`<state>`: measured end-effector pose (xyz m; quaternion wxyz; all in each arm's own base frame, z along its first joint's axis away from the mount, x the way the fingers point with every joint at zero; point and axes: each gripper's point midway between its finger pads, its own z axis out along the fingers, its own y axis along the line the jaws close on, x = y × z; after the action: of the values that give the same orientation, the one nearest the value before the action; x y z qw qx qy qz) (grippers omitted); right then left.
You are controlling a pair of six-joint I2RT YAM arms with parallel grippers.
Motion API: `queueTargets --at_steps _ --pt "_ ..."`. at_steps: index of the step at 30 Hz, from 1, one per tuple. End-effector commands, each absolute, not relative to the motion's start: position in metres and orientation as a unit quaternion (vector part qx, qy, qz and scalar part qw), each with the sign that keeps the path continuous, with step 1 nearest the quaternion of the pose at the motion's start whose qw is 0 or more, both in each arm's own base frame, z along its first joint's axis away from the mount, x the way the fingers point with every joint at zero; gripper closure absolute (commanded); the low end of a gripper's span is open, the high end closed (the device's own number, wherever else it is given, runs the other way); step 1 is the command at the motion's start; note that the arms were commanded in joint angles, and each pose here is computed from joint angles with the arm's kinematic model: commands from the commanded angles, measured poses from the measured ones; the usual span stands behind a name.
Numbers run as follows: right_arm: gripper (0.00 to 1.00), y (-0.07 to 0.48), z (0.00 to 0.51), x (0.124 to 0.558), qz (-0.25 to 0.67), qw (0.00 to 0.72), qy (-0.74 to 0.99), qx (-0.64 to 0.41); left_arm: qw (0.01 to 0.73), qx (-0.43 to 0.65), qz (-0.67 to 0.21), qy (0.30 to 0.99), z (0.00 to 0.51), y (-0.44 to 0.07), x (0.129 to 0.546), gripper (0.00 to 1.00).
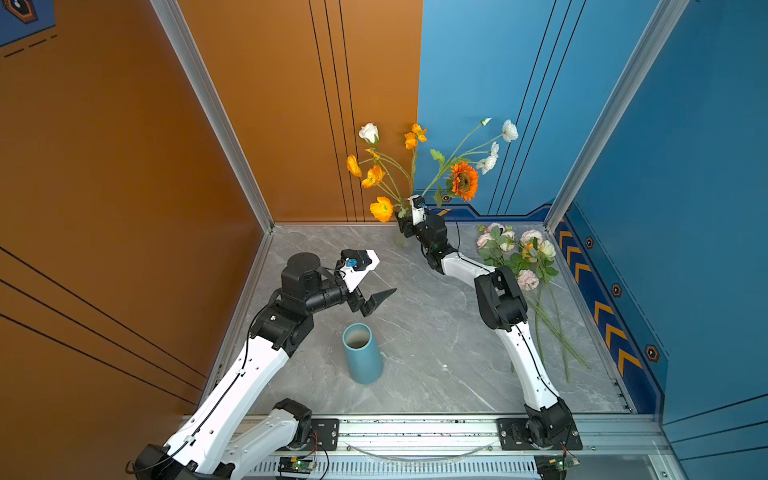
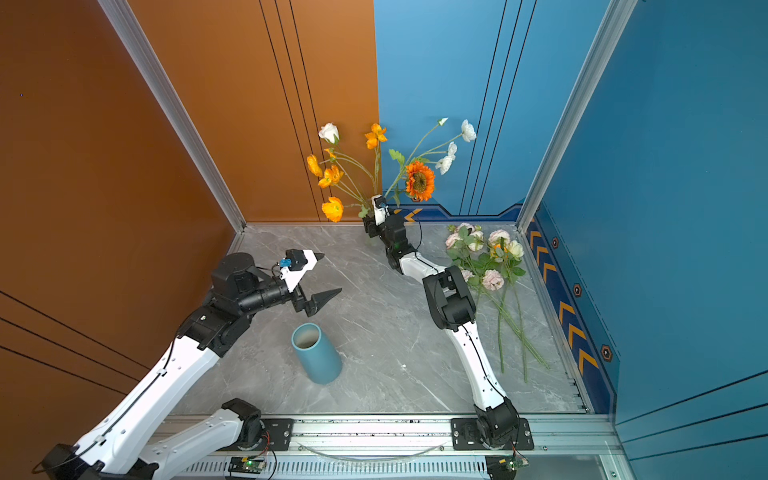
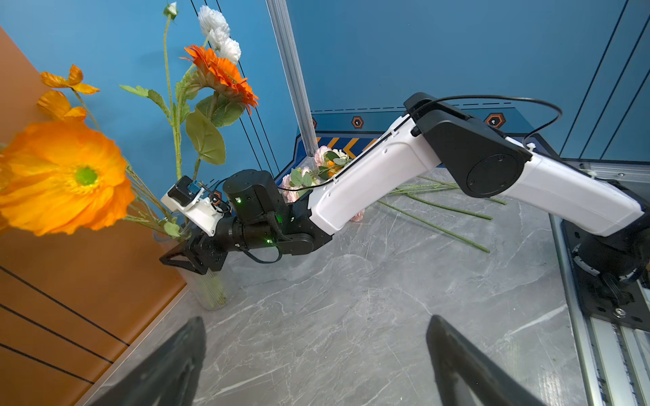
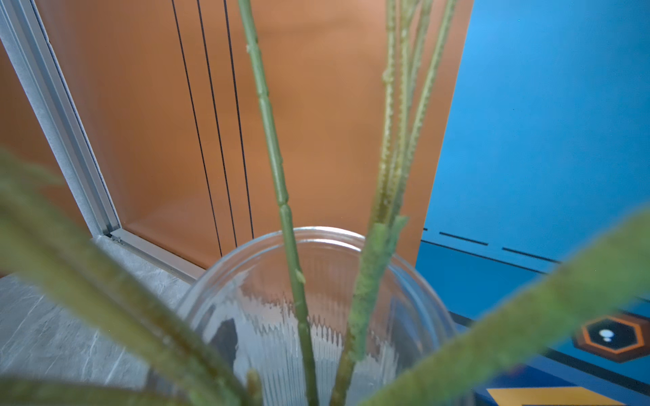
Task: Arrange the flowers into the vase
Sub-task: 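Push the glass vase farther from the robot with the right gripper, then withdraw the right gripper from the vase while the left moves over the teal cup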
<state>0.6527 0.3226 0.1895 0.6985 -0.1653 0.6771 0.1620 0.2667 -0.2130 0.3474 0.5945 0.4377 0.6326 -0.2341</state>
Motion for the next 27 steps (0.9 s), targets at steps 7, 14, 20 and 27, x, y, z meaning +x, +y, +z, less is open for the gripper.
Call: queueTargets --at_steps 7,14,20,27 --pt "0.65 0.326 0.260 0.646 0.165 0.757 0.612 -0.159 0.588 0.439 -0.238 0.636 0.340 -0.211 0.267 0.02" --pt "0.33 0.322 0.248 0.644 0.156 0.754 0.621 -0.148 0.588 0.437 -0.237 0.638 0.340 -0.210 0.269 0.02" --pt "0.03 0.320 0.242 0.641 0.148 0.753 0.624 -0.146 0.588 0.437 -0.234 0.639 0.340 -0.209 0.269 0.02" --pt "0.00 0.317 0.232 0.632 0.145 0.742 0.637 -0.149 0.590 0.436 -0.233 0.638 0.342 -0.208 0.269 0.02"
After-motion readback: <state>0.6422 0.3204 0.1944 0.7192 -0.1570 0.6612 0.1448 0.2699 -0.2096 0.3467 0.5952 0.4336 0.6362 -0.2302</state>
